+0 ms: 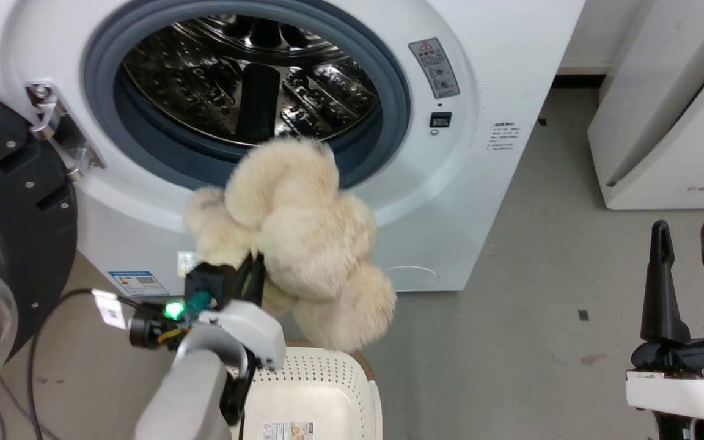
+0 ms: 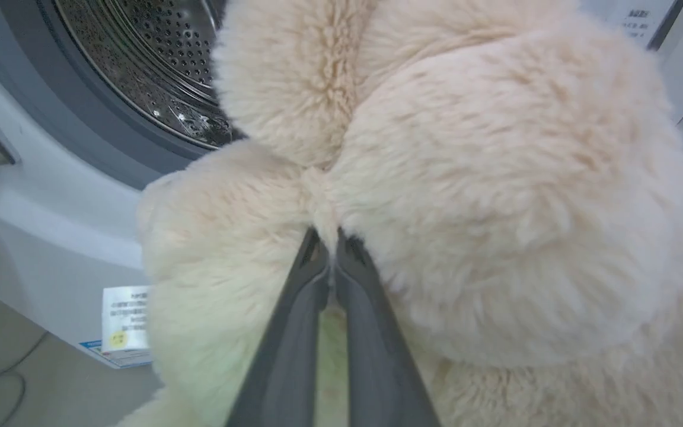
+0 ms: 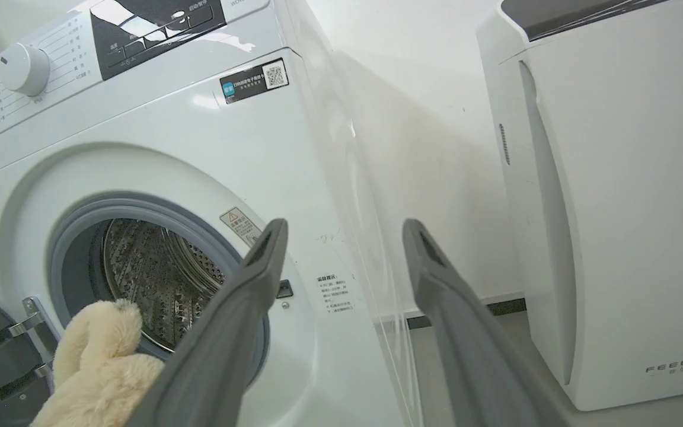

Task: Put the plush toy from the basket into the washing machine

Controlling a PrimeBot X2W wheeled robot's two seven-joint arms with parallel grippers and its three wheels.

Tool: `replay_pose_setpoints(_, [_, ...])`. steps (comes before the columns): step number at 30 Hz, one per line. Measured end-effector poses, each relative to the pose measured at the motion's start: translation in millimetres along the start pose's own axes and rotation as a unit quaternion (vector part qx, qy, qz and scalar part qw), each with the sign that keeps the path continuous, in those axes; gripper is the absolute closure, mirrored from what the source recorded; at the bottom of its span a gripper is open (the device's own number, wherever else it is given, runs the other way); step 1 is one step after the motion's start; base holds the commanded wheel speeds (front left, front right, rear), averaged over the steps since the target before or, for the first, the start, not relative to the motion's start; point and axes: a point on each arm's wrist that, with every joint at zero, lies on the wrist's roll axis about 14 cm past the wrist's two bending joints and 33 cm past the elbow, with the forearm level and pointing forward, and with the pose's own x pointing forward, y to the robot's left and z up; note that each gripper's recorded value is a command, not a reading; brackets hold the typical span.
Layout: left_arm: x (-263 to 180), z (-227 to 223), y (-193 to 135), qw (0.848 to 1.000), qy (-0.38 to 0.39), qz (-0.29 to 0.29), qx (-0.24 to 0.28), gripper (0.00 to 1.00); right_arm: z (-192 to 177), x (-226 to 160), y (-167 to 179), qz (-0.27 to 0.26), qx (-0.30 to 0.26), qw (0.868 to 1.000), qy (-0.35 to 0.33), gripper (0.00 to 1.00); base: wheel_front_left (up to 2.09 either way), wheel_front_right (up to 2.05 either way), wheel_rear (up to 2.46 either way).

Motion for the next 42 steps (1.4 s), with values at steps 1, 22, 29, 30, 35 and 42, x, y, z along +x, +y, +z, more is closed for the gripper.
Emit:
replay_pose_setpoints(1, [4, 6, 1, 1.000, -0.008, 0.002, 0.000, 1.00, -1, 0, -2, -0.002, 0.000, 1.000, 0.001, 0.00, 0.00, 0.00, 0.00])
replay_pose_setpoints(22, [147, 54, 37, 0.995, -0.086, 0.037, 0.042, 1.00, -51, 32, -43, -0.045, -0.019, 0.998, 0.039, 0.00, 0.00, 0.00, 0.00])
replay_pose_setpoints(29, [206, 52, 52, 0.992, -0.096, 0.049, 0.060, 1.00, -70, 41, -62, -0.063, -0.028, 0.996, 0.051, 0.00, 0.00, 0.00, 0.00])
replay_pose_setpoints(30, [214, 51, 54, 0.992, -0.098, 0.050, 0.061, 1.00, -74, 41, -66, -0.067, -0.030, 0.996, 0.054, 0.00, 0.00, 0.00, 0.00])
replay_pose_setpoints(35, [254, 49, 63, 0.991, -0.107, 0.058, 0.059, 1.00, -93, 41, -83, -0.084, -0.040, 0.993, 0.074, 0.00, 0.00, 0.00, 0.00])
replay_pose_setpoints(42, [293, 37, 78, 0.989, -0.111, 0.072, 0.060, 1.00, -119, 37, -97, -0.098, -0.049, 0.989, 0.104, 0.00, 0.00, 0.00, 0.00])
